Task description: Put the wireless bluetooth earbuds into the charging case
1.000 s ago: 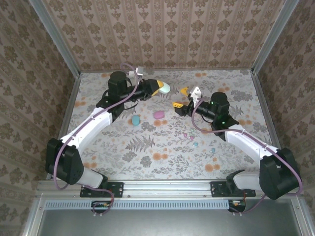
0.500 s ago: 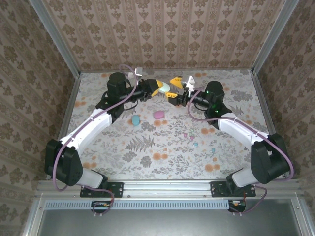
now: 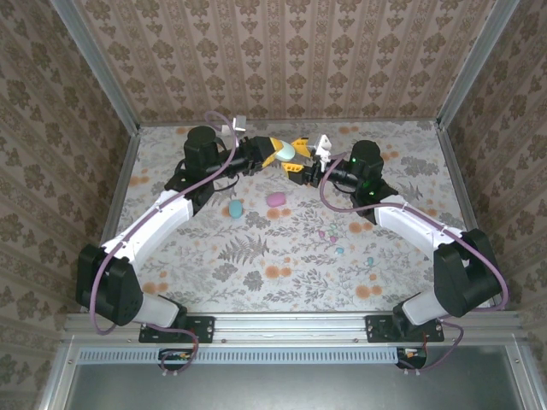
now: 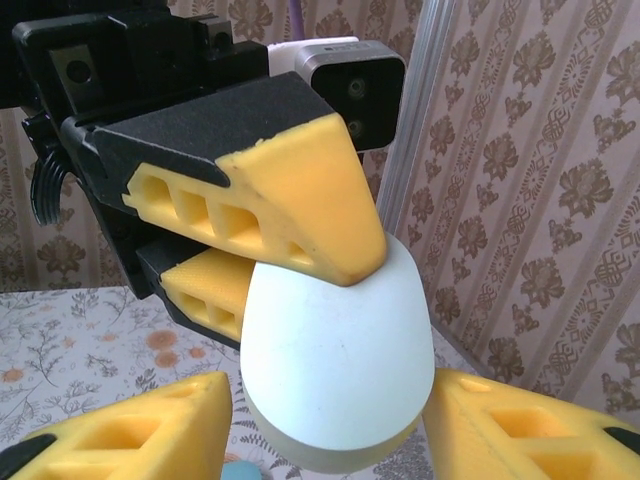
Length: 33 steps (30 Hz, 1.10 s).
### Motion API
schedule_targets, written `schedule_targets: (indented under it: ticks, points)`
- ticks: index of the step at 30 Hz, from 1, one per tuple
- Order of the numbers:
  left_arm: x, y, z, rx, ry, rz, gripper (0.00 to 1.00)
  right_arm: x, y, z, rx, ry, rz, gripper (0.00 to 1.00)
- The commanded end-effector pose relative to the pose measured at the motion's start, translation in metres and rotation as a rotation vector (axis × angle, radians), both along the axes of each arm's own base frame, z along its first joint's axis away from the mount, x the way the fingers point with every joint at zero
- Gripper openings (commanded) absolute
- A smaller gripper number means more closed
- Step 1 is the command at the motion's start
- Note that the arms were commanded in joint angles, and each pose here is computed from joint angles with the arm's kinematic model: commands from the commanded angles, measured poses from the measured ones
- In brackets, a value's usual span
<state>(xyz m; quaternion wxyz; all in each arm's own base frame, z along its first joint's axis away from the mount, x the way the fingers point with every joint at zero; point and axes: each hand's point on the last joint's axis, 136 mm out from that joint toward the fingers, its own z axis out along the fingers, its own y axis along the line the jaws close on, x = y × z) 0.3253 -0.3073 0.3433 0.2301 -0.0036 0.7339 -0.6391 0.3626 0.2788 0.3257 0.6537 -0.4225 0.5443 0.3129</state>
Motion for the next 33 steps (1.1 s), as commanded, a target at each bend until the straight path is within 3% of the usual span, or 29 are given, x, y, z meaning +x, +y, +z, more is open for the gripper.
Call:
schedule_targets:
  ticks: [1,11,22,27,30,33]
  points:
    - [-0.008,0.002,0.016,-0.031,-0.047,-0.021,0.08,-0.001,0.0,0.013,0.025,-0.031,0.006,0.56]
    - [-0.008,0.002,0.015,-0.034,-0.045,-0.019,0.08,0.001,-0.002,0.025,0.067,-0.058,-0.01,0.58]
    - [-0.008,0.001,0.02,-0.048,-0.051,-0.024,0.1,0.002,0.001,0.021,0.057,-0.026,0.002,0.45]
    - [-0.008,0.001,0.018,-0.041,-0.058,-0.026,0.28,-0.005,0.003,0.022,0.048,-0.01,0.04,0.38]
    - [-0.006,0.003,0.018,-0.023,-0.086,-0.017,0.52,-0.008,0.003,0.02,0.039,0.018,0.057,0.37]
    - [-0.005,0.01,0.02,0.036,-0.161,0.016,0.63,-0.007,-0.001,0.017,0.046,0.1,0.074,0.37]
